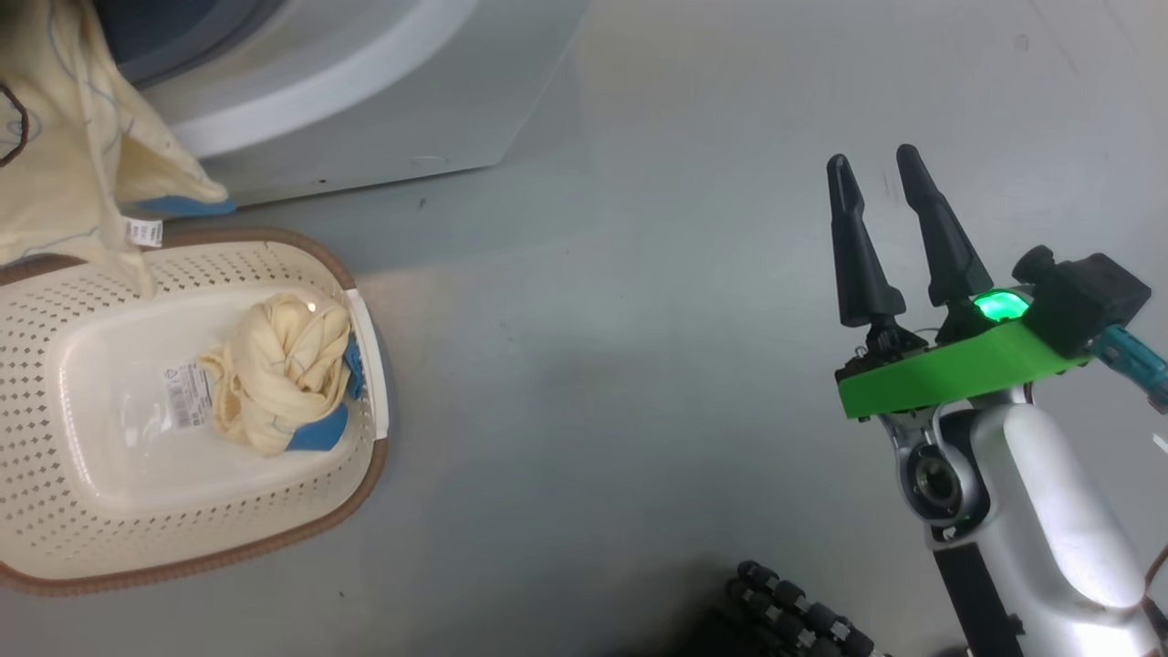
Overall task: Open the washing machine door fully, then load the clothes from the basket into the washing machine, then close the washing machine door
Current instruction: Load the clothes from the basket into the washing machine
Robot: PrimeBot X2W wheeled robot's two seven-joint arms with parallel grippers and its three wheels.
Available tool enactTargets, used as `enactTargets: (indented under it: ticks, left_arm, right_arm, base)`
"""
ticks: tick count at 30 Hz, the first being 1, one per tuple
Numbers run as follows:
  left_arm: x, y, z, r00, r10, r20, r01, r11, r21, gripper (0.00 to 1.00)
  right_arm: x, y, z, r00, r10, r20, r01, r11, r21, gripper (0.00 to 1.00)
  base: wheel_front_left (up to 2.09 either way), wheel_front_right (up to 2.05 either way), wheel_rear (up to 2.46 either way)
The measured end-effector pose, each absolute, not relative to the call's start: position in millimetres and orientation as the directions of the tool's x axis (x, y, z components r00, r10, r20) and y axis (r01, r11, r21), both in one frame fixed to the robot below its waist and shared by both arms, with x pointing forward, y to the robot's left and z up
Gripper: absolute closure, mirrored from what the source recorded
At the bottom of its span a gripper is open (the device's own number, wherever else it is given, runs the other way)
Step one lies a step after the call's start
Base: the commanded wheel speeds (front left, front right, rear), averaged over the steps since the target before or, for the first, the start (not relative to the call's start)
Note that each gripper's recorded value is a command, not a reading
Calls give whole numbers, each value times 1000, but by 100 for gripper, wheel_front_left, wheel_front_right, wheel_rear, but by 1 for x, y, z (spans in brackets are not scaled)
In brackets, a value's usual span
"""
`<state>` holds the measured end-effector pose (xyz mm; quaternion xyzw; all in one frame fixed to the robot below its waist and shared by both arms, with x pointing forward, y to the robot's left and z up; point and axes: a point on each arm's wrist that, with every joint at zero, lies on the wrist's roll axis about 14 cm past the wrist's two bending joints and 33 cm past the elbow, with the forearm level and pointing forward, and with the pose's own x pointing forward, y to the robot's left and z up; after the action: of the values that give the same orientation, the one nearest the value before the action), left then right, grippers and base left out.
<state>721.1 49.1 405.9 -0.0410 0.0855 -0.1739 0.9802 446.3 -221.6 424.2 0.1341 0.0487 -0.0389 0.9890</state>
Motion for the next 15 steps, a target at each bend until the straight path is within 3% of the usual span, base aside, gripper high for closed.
enactTargets:
  ticks: [15]
  left_arm:
    - [702,39,444,930,-366,-21,357,917,-178,0]
  right_arm:
    - [449,-220,440,996,-61,-61,75,959,273,0]
  base:
    - [0,0,0]
